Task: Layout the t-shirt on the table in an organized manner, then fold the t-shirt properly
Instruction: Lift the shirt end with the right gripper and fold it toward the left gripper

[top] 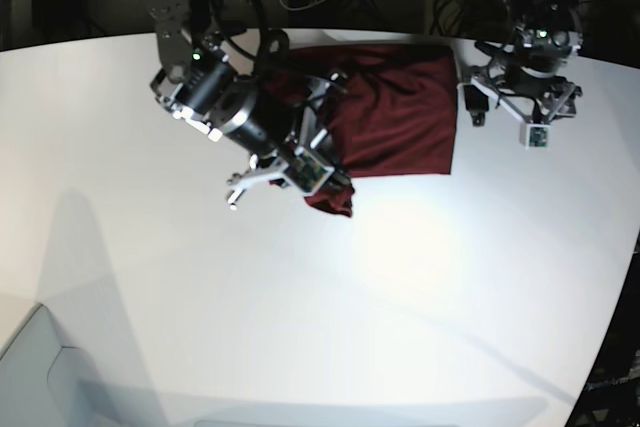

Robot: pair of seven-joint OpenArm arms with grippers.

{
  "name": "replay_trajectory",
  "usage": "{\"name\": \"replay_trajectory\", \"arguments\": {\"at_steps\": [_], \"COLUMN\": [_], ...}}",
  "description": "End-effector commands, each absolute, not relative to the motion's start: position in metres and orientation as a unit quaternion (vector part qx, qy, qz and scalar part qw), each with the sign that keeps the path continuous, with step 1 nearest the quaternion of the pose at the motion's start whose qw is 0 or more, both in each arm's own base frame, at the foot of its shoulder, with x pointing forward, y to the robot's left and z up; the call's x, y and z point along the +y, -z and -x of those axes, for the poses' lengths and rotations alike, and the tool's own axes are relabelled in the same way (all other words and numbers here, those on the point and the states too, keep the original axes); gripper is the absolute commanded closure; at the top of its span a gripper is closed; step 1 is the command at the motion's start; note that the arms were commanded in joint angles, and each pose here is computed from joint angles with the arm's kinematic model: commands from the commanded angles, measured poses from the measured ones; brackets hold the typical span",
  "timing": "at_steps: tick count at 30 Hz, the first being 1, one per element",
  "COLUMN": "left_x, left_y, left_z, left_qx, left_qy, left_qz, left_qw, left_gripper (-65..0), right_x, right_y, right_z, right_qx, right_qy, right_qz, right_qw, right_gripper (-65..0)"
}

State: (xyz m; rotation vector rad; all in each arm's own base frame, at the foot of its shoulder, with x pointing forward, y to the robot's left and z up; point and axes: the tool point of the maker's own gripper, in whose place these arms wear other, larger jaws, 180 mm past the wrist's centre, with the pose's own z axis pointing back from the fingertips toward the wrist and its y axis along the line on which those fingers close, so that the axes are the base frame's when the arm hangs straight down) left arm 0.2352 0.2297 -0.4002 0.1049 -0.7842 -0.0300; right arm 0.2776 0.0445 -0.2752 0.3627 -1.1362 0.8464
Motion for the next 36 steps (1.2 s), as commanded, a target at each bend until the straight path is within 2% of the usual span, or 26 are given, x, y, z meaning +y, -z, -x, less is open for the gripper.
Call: {"name": "replay_trajectory", "arguments": {"at_steps": [1,3,6,8,14,19,28,36], "left_x": [0.239,0.242,0.241,0.241,0.225,0.216,0.199,0.198], "left_y": [0.386,0.387,0.4,0.401,0.429,0.446,0.45,0.451], "left_z": [-0.244,-0.245,-0.241,-0.247,-0.257,-0.259,-0.262,-0.26], "left_qx": [-0.403,-0.4,-0.374,-0.371,-0.337,-0.31,-0.305,-0.304], "left_qy": [0.021,0.023,0.015,0.012,-0.004,-0.014,0.011,0.01], "left_qz": [-0.066,-0.068,-0.06,-0.057,-0.02,0.0,0.014,0.014], "left_qw": [0.913,0.914,0.925,0.927,0.941,0.951,0.952,0.953], "left_gripper": [-53.8,-48.6,-30.4,-20.9,0.0,0.0,0.0,0.0], "right_x": [0.055,0.059,0.065,0.068,0.083,0.095,0.154,0.176], "right_y": [0.255,0.249,0.245,0.242,0.236,0.25,0.264,0.286], "right_z": [-0.282,-0.284,-0.284,-0.284,-0.28,-0.275,-0.246,-0.254], "right_qx": [-0.548,-0.554,-0.559,-0.561,-0.564,-0.544,-0.504,-0.47], "right_qy": [-0.377,-0.371,-0.365,-0.36,-0.376,-0.385,-0.448,-0.491], "right_qz": [-0.182,-0.188,-0.196,-0.201,-0.213,-0.229,-0.285,-0.287], "right_qw": [0.724,0.721,0.718,0.717,0.704,0.709,0.681,0.675], "right_gripper": [0.0,0.0,0.0,0.0,0.0,0.0,0.0,0.0]}}
